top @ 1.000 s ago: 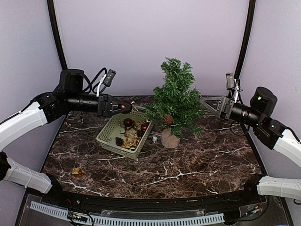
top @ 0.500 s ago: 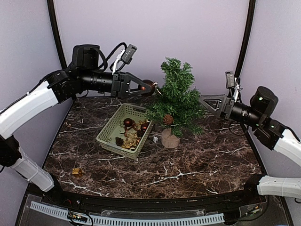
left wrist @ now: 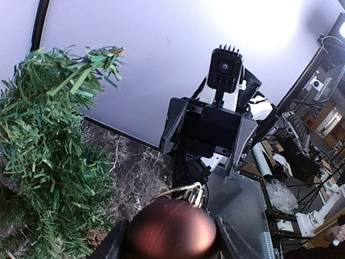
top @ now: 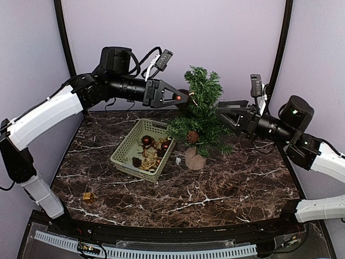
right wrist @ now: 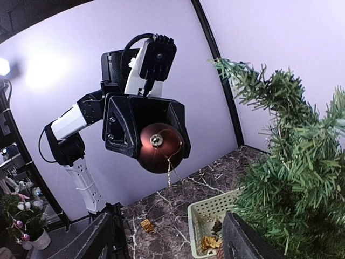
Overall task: Decorate the small christmas tree
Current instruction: Hang the ornament ball on the branch.
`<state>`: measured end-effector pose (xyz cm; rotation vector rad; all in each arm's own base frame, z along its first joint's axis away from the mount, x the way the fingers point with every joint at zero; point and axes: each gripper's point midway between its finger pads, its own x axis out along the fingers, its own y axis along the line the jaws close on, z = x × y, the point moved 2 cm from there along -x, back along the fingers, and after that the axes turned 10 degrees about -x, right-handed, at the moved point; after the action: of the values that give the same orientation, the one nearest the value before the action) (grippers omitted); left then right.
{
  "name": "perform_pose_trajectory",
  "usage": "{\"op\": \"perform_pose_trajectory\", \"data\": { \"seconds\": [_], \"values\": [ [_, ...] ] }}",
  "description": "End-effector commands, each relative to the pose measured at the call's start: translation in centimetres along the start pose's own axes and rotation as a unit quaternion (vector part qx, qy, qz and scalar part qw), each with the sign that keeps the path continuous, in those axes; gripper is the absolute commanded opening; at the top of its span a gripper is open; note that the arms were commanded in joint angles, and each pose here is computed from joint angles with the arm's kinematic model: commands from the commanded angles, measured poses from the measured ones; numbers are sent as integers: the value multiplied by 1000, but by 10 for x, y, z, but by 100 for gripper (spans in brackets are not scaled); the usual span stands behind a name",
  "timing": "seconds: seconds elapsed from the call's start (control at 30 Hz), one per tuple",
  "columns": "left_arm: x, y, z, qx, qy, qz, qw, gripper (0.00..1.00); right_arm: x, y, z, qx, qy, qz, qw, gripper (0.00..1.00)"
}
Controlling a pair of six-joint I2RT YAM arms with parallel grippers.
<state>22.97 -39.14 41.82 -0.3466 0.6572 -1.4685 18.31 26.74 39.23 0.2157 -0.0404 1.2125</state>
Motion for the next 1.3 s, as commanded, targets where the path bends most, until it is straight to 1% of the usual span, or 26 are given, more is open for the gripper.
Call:
{"op": "perform_pose_trajectory", "data": {
  "seconds": [0.0, 0.07, 0.2, 0.3, 0.4, 0.73, 0.97, 1.13, 1.2, 1.27],
  "values": [
    [-3, -15, 9, -3, -8, -21, 1000, 42, 11, 0, 33, -68, -55, -9, 996, 64],
    [-2, -15, 8, -7, -6, -23, 1000, 42, 20, 1, 33, -78, -52, 0, 996, 59],
    [-2, -16, 8, -10, -4, -26, 1000, 42, 33, 7, 35, -89, -50, 27, 994, 46],
    [-3, -16, 9, -9, -6, -23, 1000, 42, 40, 12, 33, -93, -44, 46, 994, 45],
    [-3, -17, 9, -8, -6, -27, 1000, 42, 45, 12, 29, -92, -38, 46, 994, 46],
    [-5, -19, 8, -8, -4, -30, 1000, 42, 61, 7, 18, -94, -13, 48, 994, 41],
    [-6, -21, 8, -7, -4, -31, 999, 42, 62, -1, 13, -96, -9, 24, 995, 30],
    [-6, -21, 7, -7, -3, -33, 999, 42, 63, -7, 11, -98, -6, 8, 995, 13],
    [-6, -22, 7, -8, -2, -33, 999, 42, 63, -8, 11, -98, -5, 2, 995, 2],
    [-8, -22, 6, -6, -3, -29, 1000, 42, 62, -11, 12, -99, -5, -7, 995, 0]
  ]
}}
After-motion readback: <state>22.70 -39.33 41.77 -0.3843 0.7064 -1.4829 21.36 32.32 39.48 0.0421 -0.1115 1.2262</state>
